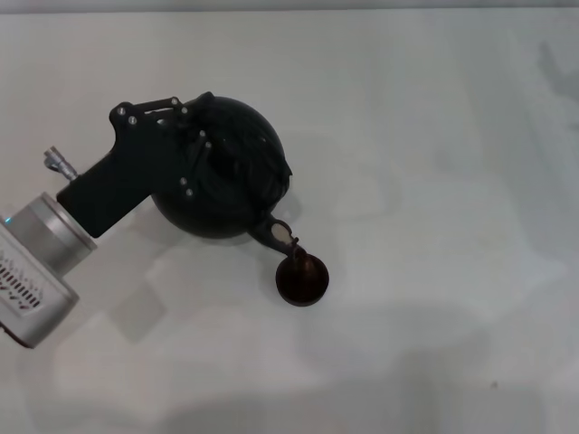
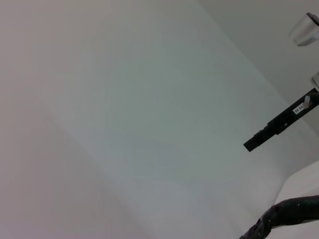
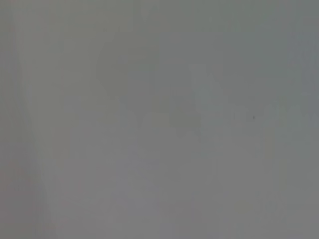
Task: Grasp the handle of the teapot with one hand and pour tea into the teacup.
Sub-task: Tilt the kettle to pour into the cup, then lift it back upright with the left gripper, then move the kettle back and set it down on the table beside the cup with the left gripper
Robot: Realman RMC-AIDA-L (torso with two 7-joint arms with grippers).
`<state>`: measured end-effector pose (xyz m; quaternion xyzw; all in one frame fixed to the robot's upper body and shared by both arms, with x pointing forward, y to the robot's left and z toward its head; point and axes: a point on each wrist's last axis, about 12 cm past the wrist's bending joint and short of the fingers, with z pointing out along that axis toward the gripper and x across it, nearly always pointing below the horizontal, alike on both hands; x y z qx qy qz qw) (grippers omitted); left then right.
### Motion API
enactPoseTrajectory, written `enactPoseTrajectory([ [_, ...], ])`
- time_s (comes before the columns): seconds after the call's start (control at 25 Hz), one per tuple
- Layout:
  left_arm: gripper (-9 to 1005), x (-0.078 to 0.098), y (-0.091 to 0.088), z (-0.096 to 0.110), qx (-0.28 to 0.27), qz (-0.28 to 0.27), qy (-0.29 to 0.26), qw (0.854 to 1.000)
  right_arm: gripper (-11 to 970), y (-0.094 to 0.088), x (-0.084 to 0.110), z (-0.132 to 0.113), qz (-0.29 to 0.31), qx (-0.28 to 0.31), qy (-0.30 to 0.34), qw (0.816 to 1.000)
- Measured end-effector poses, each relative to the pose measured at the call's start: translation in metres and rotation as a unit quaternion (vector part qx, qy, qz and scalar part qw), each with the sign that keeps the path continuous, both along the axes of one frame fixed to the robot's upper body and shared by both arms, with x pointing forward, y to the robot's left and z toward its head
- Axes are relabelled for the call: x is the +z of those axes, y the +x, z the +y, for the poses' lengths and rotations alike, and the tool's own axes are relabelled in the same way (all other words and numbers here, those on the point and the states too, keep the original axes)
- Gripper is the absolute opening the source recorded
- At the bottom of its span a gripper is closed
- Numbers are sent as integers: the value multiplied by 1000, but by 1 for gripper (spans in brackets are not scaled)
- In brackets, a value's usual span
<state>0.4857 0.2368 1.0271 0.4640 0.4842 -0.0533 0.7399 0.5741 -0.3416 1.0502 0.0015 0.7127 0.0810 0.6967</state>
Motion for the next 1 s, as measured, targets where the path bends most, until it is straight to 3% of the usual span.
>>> enactPoseTrajectory([
  [0.36, 123, -2, -3, 2, 9, 37, -39, 998, 830, 0, 0, 1, 0, 2, -1, 1000],
  [0.68, 127, -5, -11, 7, 52, 72, -98, 991, 830, 0, 0, 1, 0, 2, -2, 1000],
  [1.0, 131, -12, -32, 22, 164, 95, -194, 962, 830, -2, -3, 1, 5, 3, 0, 1000],
])
